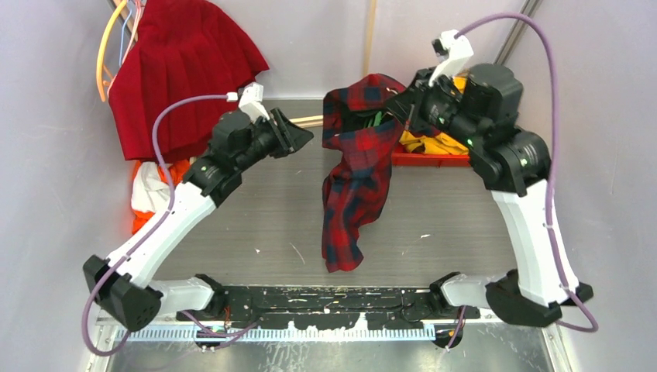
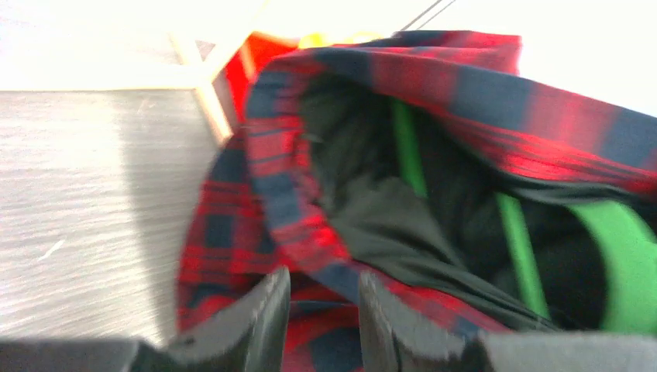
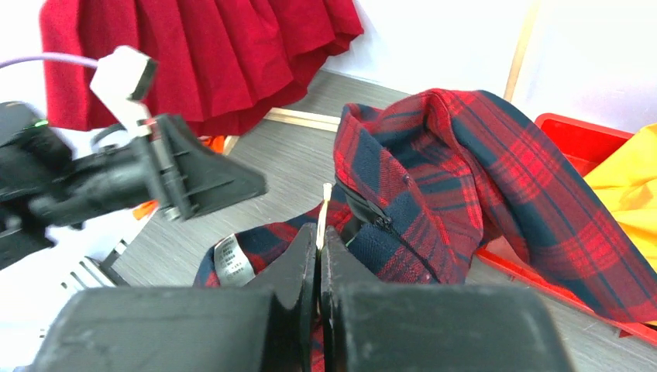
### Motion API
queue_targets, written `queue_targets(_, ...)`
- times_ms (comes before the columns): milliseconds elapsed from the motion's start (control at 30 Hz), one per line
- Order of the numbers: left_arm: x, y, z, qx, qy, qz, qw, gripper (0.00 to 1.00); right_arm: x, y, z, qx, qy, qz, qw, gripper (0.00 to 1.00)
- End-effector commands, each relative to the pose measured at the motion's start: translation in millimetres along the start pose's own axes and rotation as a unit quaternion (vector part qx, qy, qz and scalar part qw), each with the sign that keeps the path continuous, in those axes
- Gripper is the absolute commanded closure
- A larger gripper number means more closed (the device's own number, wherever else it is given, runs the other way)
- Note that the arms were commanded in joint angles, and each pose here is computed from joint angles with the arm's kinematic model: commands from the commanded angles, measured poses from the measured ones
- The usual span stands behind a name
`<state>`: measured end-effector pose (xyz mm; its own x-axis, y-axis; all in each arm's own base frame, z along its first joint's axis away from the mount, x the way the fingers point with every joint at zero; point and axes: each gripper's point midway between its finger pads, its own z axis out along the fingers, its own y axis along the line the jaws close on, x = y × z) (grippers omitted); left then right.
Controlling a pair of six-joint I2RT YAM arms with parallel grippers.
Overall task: Place the skirt on the hanger
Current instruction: Adjust the skirt on the hanger.
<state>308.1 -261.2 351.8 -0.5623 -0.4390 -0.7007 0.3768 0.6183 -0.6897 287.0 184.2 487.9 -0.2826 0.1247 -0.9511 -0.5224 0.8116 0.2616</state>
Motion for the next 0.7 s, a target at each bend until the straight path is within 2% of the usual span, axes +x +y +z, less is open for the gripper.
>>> queue_targets(0,-60.0,22.2,31.6,-0.061,-0.120,0.052,0.989,0.61,-55.2,27.4,-50.0,-0.043,-0.121,-0.003,0.992,0.99)
queue_targets(100,-72.5,56.8,59.2,-0.126,-0.151,0.065,0.978,0.59,-54.2,30.4,-63.1,-0.048,-0.129,0.002,0.990,0.99)
queue_targets(167,-74.6,86.7,81.2,-0.176,-0.151,0.079,0.970,0.44,-52.5,31.6,-69.4,-0.050,-0.131,0.005,0.990,0.99)
queue_targets(267,-80.8,127.5,108.6,-0.227,-0.138,0.085,0.960,0.37,-48.1,31.5,-74.4,-0.050,-0.129,0.008,0.990,0.99)
queue_targets(467,-98.1,216.5,154.1,-0.284,-0.117,0.055,0.950,0.37,-34.8,31.4,-81.3,-0.053,-0.118,0.011,0.991,0.99)
queue_targets(667,-113.8,268.6,186.1,-0.298,-0.137,0.061,0.943,0.38,-25.1,26.0,-85.9,-0.040,-0.108,0.004,0.993,0.99)
